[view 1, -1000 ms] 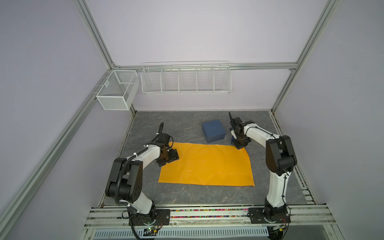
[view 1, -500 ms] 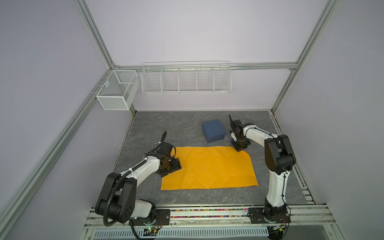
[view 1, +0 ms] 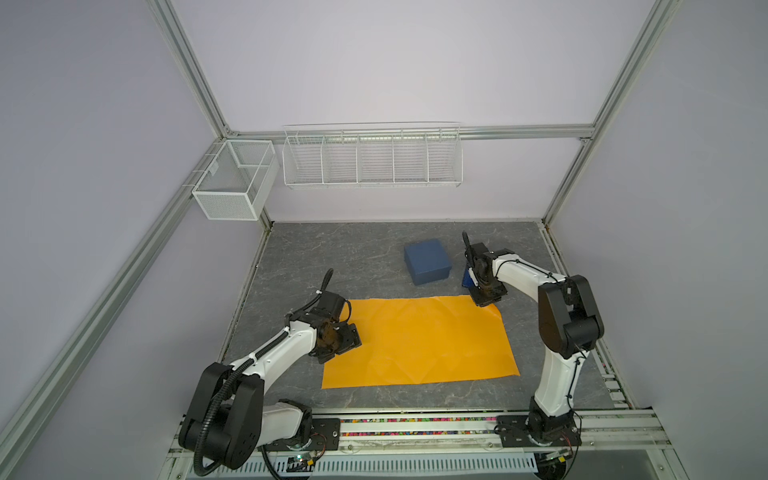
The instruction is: Wrap the gift box in paper
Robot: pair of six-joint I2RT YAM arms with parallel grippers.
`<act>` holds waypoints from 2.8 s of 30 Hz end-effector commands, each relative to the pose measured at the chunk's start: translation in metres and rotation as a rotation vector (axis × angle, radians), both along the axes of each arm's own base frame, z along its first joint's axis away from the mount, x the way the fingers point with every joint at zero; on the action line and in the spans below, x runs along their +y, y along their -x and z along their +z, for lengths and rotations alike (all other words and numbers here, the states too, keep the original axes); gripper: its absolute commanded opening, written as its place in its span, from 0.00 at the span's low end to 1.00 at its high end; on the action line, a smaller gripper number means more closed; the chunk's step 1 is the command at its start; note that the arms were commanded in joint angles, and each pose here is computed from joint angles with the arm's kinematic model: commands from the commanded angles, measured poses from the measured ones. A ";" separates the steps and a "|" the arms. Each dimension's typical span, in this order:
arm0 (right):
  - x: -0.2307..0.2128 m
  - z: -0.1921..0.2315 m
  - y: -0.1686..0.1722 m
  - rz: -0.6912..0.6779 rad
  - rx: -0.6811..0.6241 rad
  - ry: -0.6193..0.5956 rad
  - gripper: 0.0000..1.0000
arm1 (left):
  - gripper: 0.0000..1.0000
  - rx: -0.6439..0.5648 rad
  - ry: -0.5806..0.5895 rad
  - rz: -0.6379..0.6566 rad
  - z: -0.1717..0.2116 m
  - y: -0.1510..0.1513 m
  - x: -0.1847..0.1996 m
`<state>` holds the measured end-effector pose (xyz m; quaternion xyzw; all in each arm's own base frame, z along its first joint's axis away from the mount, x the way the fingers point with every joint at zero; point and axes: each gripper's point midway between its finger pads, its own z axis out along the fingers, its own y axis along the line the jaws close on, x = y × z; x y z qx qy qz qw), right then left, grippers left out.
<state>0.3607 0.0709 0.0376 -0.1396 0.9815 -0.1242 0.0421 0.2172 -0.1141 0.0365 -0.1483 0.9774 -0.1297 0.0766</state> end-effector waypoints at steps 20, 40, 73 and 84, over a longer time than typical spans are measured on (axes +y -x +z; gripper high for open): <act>0.038 0.064 0.043 -0.361 -0.064 -0.879 0.76 | 0.85 0.013 -0.028 -0.052 -0.005 -0.047 -0.012; 0.033 -0.016 0.038 -0.445 0.065 -0.859 0.72 | 0.85 0.049 0.004 -0.040 -0.017 -0.072 -0.004; 0.083 0.105 -0.045 -0.231 -0.098 -0.945 0.70 | 0.84 -0.151 0.162 -0.068 0.085 -0.139 -0.042; 0.111 0.086 -0.125 -0.185 -0.097 -0.963 0.67 | 0.83 -0.262 0.308 -0.093 0.103 -0.176 -0.078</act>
